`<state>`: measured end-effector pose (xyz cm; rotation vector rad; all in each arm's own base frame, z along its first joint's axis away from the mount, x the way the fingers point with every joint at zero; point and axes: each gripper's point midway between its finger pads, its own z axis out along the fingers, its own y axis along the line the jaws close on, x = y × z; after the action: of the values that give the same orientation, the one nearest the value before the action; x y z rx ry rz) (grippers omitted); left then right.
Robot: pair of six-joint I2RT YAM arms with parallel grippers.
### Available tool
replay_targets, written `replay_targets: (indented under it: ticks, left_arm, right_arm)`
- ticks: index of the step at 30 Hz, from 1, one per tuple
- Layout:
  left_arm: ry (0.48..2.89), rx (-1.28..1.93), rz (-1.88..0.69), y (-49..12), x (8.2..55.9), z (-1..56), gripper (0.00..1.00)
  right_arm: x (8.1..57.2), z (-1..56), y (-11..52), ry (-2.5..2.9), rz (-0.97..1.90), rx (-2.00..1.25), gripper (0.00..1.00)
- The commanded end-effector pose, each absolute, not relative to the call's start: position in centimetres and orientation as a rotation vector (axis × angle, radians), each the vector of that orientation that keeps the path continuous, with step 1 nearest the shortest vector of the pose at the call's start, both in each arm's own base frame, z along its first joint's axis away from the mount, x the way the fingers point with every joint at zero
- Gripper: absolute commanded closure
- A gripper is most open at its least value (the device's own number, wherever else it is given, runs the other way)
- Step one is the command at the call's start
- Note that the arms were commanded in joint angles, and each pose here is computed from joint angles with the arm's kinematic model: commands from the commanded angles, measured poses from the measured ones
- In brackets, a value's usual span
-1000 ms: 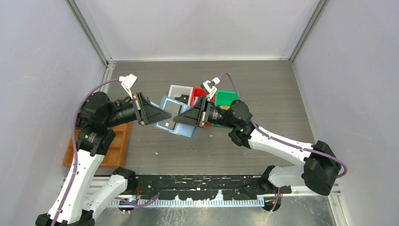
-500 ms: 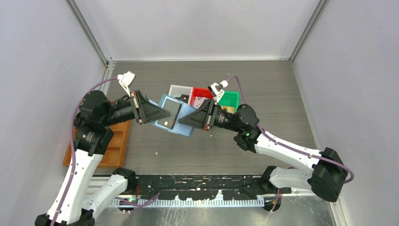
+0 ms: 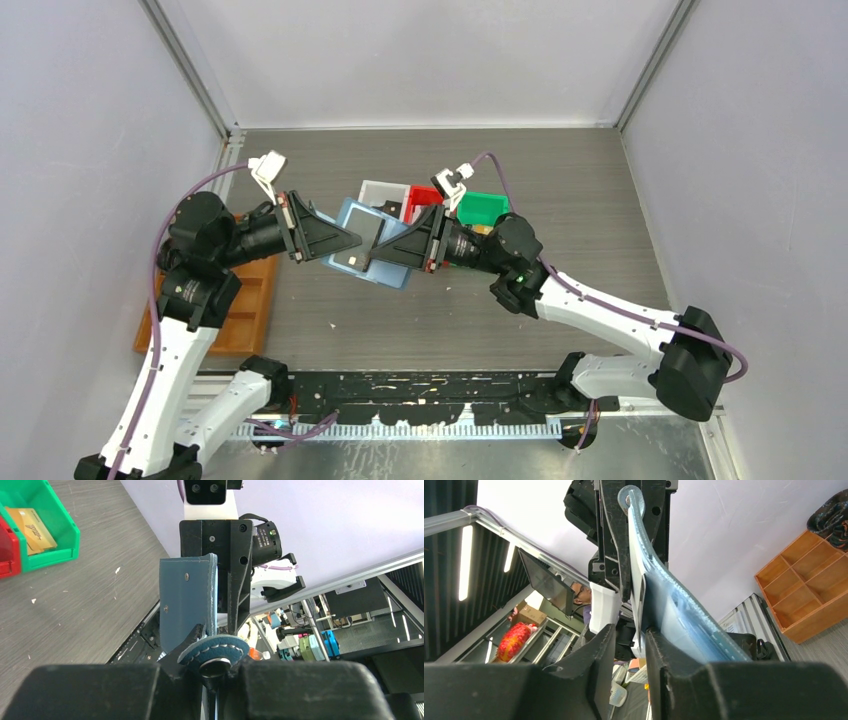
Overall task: Take the credit cards out of the card holder
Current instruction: Remove the credit card from the card holder.
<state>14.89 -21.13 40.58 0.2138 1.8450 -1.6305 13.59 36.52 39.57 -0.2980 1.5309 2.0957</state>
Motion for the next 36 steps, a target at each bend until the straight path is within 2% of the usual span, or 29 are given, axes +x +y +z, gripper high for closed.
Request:
replay_targets:
  ticks: [1,6,11,14,15,20,24,36]
  left_arm:
    - [1.743,0.296,-1.620,-20.9,13.8,43.1,0.89]
    - [1.746,0.295,-1.621,-20.9,13.9,43.1,0.89]
    - [1.748,0.285,-1.618,-20.9,14.1,43.1,0.86]
    - [1.755,0.263,-1.612,-20.8,14.3,43.1,0.76]
    - [1.756,0.256,-1.611,-20.8,14.4,43.1,0.75]
    - [1.752,0.253,-1.611,-20.8,14.4,43.4,0.88]
    - [1.748,0.248,-1.614,-20.8,14.4,43.6,0.93]
    - [1.742,0.224,-1.605,-20.6,14.6,43.9,0.95]
  right_arm:
    - [13.5,41.6,36.7,1.452,2.092,-0.331,0.69]
    - [13.0,41.9,35.9,1.396,2.107,-0.334,0.89]
    - [12.7,41.5,35.0,1.355,2.101,-0.322,0.99]
    - [12.9,40.9,34.9,1.377,2.092,-0.299,0.99]
    - [13.0,40.6,35.1,1.395,2.088,-0.292,0.99]
    - [13.2,39.9,35.5,1.427,2.104,-0.284,0.99]
    - [13.1,39.6,35.3,1.426,2.107,-0.273,0.99]
    - [13.3,39.1,34.5,1.382,2.107,-0.204,0.99]
